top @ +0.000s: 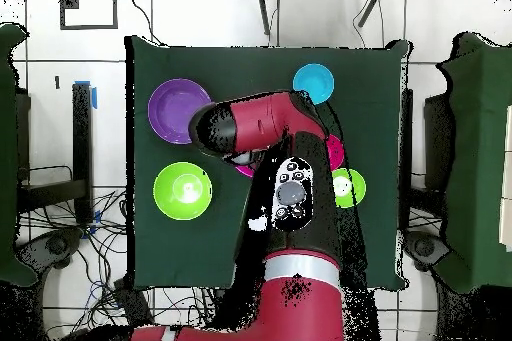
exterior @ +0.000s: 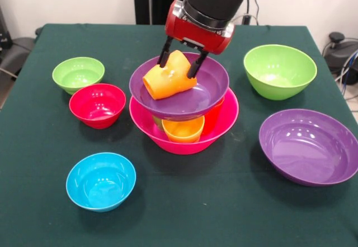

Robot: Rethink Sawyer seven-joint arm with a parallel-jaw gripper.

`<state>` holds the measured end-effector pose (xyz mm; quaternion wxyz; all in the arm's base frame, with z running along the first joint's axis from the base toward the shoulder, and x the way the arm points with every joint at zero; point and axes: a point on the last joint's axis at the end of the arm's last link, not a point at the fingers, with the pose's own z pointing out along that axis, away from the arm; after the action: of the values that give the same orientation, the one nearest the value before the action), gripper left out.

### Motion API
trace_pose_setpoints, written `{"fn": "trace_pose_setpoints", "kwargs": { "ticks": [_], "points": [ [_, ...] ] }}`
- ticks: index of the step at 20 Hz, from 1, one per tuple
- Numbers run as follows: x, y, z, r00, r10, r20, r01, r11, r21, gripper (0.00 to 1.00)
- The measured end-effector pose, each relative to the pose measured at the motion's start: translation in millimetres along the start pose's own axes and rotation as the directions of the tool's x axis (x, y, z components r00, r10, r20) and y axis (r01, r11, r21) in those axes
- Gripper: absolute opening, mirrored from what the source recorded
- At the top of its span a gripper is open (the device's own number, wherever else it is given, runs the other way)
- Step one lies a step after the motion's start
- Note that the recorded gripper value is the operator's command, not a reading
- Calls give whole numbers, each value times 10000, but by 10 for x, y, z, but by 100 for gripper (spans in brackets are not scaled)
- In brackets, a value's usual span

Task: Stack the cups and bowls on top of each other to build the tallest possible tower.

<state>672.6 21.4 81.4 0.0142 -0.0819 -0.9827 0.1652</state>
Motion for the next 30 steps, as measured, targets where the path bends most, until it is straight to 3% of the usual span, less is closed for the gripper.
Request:
{"fn": "trace_pose_setpoints", "kwargs": {
  "ticks": [12, 30],
  "points": [
    [105, 146, -25, 9972, -158, -737, 150, 9998, -116, 100],
    [150, 168, -37, 9932, -200, -1147, 190, 9998, -95, 100]
  ]
}}
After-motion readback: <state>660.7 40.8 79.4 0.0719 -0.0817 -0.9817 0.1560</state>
